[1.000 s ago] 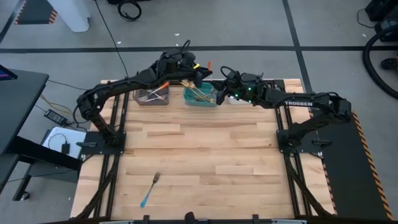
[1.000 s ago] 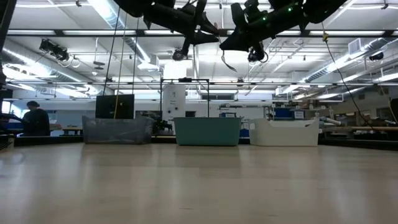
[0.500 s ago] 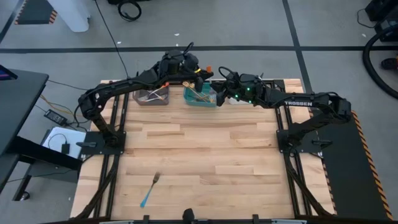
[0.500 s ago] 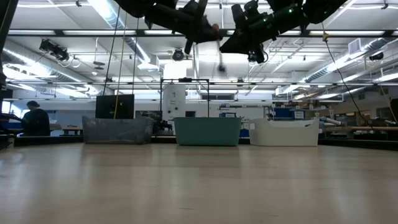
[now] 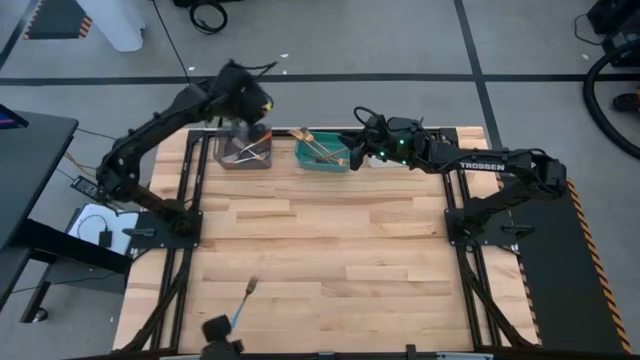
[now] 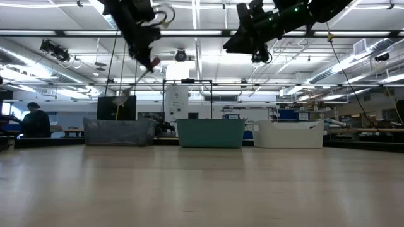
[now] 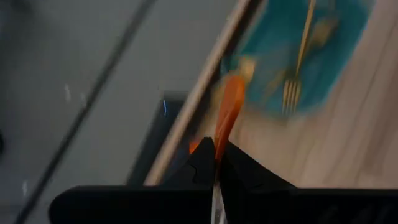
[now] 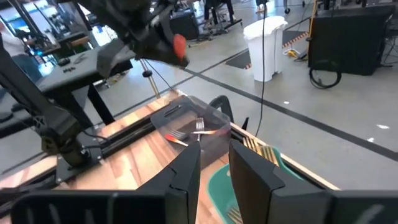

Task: Sort silverware by color (type)
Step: Put the orange fork into the black bin, then put the blue fork into the white bin

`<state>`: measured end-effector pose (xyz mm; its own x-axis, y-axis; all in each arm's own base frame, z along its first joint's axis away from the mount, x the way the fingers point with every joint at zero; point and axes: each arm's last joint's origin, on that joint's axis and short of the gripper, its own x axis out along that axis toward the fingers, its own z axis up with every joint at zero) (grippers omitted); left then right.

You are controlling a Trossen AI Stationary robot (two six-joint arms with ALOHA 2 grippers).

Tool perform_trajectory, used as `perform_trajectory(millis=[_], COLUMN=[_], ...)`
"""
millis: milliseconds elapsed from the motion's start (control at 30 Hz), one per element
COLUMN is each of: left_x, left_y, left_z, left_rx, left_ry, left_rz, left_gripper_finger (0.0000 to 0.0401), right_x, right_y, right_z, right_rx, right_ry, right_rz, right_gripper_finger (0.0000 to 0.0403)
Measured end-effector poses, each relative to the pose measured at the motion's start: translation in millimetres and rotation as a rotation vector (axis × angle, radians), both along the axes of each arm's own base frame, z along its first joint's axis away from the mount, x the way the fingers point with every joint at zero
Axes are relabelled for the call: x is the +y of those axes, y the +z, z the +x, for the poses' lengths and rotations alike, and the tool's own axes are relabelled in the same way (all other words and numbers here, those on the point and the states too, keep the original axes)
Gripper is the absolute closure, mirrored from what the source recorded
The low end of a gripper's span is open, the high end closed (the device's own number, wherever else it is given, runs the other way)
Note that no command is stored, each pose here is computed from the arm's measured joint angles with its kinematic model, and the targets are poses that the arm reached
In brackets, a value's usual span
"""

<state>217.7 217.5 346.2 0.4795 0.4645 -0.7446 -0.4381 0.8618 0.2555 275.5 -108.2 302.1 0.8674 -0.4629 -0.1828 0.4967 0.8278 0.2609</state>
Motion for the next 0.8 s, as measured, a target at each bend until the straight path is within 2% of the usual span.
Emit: perform_trajectory(millis=[67, 267, 433, 667, 800], left_x=[6.4, 30.2, 40.6, 41.1, 31.7], left_y=[-9.7, -46.3, -76.5, -80.8, -75.1], left_z=[-10.9, -10.0, -8.8, -5.3, -4.0], left_rx=[0.083, 0.161, 0.395, 0.429, 0.422], left_ry=[0.020, 0.064, 0.118, 0.133, 0.190], left_rz=[-0.058, -0.124, -0.131, -0.125, -0.180], left_gripper_finger=[0.0386, 0.0385, 0.0368, 0.0313, 0.0294], right_x=[-0.1, -0.4, -0.3, -0.1, -1.2], right_y=[-0.6, -1.0, -3.0, -5.8, -7.3], right_z=[-0.2, -0.4, -0.8, -1.3, -2.2], right_rx=[0.007, 0.014, 0.033, 0.060, 0.075], right_ry=[-0.001, -0.003, -0.003, -0.004, -0.013], right_rz=[-0.001, -0.003, 0.004, 0.014, 0.019], right_gripper_finger=[0.0311, 0.0312, 0.0312, 0.0312, 0.0312])
